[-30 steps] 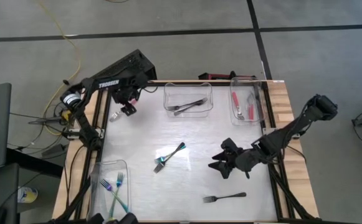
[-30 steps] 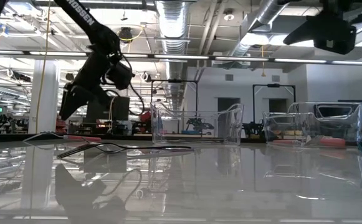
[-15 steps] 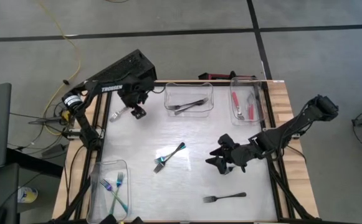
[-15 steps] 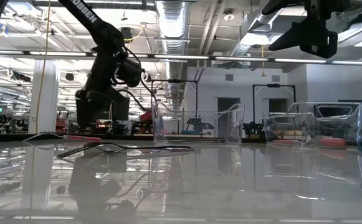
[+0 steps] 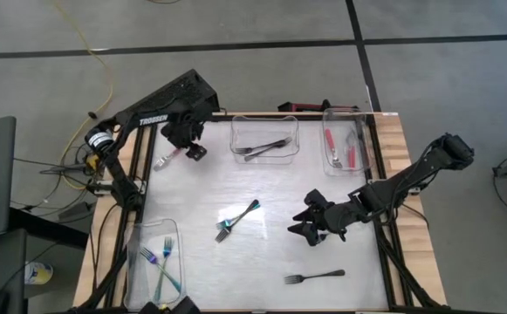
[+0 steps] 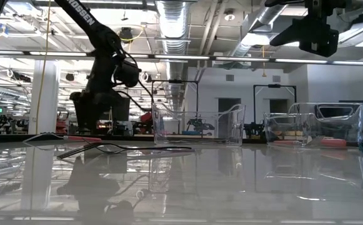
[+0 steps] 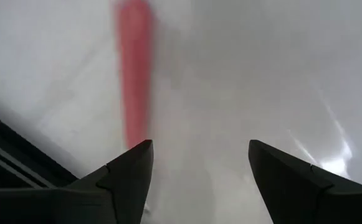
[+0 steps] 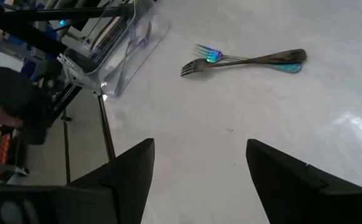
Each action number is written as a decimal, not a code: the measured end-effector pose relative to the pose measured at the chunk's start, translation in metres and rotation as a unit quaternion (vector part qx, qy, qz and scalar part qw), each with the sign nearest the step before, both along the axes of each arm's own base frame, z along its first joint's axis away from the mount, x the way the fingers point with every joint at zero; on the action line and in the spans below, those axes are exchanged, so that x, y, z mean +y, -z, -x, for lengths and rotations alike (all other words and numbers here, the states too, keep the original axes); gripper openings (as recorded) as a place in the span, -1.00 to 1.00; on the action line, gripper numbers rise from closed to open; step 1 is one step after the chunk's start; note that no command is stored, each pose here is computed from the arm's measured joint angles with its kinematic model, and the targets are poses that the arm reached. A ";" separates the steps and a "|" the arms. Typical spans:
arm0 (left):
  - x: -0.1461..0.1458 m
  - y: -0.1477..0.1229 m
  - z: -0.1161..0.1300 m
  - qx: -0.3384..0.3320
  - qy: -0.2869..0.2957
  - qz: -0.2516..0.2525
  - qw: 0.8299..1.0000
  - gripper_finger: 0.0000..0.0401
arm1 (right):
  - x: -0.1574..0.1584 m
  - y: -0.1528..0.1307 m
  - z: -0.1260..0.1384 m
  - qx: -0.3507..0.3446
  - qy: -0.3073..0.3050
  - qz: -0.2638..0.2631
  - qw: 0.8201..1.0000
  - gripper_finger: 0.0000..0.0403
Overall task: Sort silverware by color (type)
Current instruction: Put the bottom black fork into the top transparent bin
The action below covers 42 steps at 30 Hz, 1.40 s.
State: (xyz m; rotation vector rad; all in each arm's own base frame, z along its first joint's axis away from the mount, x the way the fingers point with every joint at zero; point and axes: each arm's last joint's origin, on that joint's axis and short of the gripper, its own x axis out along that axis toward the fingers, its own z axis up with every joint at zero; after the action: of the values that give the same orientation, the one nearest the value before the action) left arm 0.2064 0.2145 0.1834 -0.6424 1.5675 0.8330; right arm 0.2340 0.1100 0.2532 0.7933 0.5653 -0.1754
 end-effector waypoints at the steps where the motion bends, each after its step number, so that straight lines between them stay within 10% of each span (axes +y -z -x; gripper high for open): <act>1: -0.003 -0.002 -0.001 -0.003 0.003 0.018 1.000 0.23 | 0.000 0.000 0.000 0.000 0.000 0.001 1.000 0.38; 6: -0.027 -0.019 -0.007 -0.026 0.025 0.071 0.997 0.23 | -0.006 -0.002 -0.004 -0.011 -0.004 0.022 1.000 0.38; 13: -0.099 -0.066 -0.011 -0.123 0.079 -0.005 0.989 0.23 | -0.007 0.003 -0.019 -0.040 -0.149 0.140 0.978 0.38; 23: -0.204 -0.058 0.001 -0.391 0.126 -0.056 0.910 0.23 | 0.078 0.028 -0.003 0.098 -0.359 0.053 0.927 0.37; 30: -0.216 -0.051 -0.006 -0.455 0.171 -0.075 0.871 0.23 | 0.105 0.056 -0.010 0.234 -0.327 0.135 0.906 0.36; 42: -0.214 -0.052 -0.010 -0.464 0.171 -0.078 0.866 0.23 | 0.146 0.118 -0.001 0.300 -0.291 0.210 0.884 0.34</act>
State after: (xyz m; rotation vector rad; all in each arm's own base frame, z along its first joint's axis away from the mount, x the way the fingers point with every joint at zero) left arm 0.2163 0.0010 0.2350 -0.5033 0.6809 0.2767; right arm 0.2353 0.2559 0.1351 0.1023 1.2794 0.0228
